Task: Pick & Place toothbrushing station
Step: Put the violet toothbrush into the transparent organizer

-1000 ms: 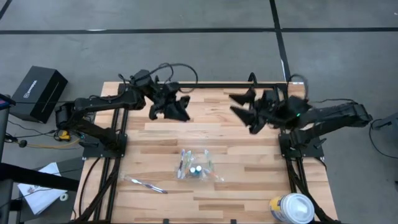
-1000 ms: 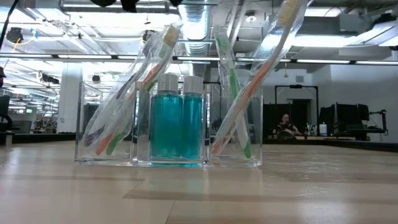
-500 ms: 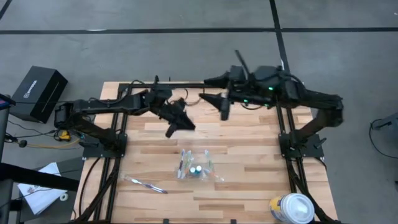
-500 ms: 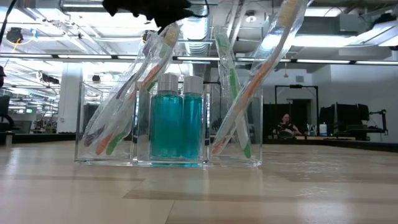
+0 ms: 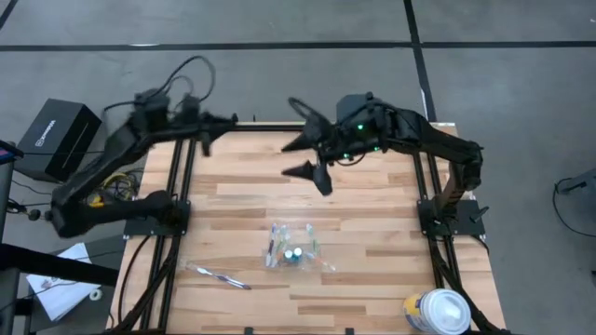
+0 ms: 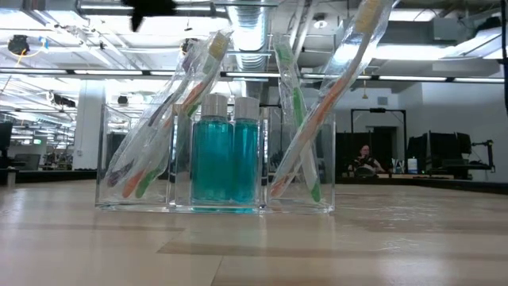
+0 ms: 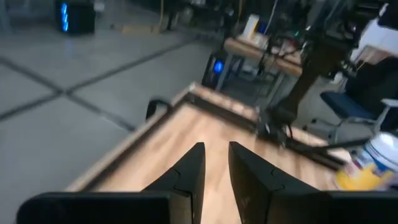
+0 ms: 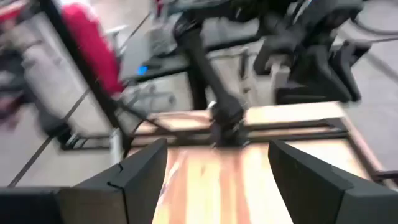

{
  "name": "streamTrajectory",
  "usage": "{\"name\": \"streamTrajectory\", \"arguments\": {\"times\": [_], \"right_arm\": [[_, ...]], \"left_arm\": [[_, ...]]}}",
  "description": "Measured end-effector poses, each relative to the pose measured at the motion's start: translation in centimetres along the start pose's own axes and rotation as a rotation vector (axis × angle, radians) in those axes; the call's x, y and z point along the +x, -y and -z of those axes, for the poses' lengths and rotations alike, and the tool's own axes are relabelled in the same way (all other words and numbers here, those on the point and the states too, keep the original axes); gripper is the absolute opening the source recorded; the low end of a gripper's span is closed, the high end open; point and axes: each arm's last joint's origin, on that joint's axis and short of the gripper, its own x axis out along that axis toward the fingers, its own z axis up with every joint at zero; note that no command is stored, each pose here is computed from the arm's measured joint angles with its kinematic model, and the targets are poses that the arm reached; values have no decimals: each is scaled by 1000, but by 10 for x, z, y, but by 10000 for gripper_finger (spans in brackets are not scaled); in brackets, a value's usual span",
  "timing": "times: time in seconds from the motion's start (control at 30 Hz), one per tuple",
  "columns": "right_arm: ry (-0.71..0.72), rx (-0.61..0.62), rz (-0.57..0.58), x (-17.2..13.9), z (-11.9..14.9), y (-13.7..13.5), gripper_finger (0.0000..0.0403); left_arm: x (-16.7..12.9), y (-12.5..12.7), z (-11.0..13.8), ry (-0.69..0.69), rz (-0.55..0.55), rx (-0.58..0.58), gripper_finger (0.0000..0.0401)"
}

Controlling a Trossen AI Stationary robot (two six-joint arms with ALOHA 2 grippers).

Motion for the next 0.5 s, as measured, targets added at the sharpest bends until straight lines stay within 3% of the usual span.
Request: {"name": "streamTrajectory", "arguments": {"times": [0.07,0.2,0.5], "right_arm": [[-20,-22,-34,-1,2,-2,270],[-40,-86,-66,-6,3,-4,270],[-17,-139,-106,-17,-2,5,270]], "left_arm": [[-24,6,12,-75,-39,-36,65],[-62,19,51,-387,-113,-131,65],[-88,41,88,-841,18,-239,65]]}}
